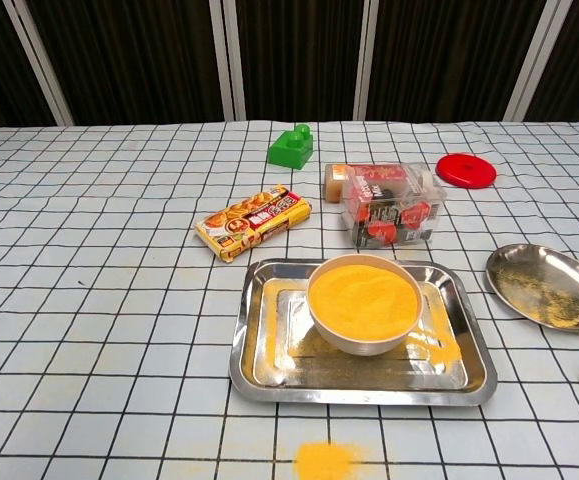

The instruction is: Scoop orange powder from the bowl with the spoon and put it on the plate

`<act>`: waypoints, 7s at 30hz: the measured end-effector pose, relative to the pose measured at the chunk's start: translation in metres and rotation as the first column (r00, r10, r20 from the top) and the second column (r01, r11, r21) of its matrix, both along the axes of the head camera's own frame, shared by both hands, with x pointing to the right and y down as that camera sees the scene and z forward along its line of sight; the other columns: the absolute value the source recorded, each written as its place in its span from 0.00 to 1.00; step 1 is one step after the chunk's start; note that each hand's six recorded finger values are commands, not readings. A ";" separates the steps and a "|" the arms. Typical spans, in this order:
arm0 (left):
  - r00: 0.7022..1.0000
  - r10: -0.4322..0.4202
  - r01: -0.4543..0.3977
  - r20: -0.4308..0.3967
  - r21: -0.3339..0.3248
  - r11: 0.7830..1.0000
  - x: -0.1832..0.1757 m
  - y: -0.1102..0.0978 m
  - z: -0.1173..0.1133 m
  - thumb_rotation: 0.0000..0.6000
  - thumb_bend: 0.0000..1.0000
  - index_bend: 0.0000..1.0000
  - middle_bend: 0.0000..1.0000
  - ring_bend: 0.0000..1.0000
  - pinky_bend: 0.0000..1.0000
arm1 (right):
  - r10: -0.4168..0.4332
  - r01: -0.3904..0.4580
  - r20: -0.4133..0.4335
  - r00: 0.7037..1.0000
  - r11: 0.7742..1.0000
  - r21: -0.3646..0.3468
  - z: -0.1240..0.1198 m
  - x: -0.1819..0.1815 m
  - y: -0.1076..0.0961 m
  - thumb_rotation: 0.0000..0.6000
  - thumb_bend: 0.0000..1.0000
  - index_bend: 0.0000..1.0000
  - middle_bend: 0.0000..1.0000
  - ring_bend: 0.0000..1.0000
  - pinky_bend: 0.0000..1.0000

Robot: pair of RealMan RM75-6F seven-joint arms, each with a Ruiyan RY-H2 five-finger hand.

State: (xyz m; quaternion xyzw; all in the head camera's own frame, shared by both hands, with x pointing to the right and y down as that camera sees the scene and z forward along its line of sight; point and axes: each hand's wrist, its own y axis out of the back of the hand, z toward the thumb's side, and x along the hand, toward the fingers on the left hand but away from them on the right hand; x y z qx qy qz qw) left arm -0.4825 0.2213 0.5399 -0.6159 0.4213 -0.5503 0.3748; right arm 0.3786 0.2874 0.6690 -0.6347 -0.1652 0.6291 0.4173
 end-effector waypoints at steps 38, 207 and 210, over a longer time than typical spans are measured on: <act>1.000 -0.009 0.009 -0.014 -0.025 1.000 -0.001 -0.002 0.004 1.00 0.00 0.00 0.00 0.00 0.00 | -0.027 0.015 0.147 0.989 0.997 0.082 -0.059 -0.113 -0.085 1.00 0.72 0.82 0.70 0.32 0.00; 0.998 -0.049 0.046 -0.049 -0.060 0.997 -0.001 -0.005 0.006 1.00 0.01 0.00 0.00 0.00 0.00 | -0.105 0.099 0.103 0.989 0.993 0.057 -0.025 -0.201 -0.050 1.00 0.51 0.37 0.44 0.15 0.00; 0.997 -0.050 0.047 -0.051 -0.061 0.997 -0.001 -0.005 0.006 1.00 0.01 0.00 0.00 0.00 0.00 | -0.103 0.097 0.108 0.989 0.994 0.058 -0.023 -0.203 -0.050 1.00 0.51 0.39 0.44 0.16 0.00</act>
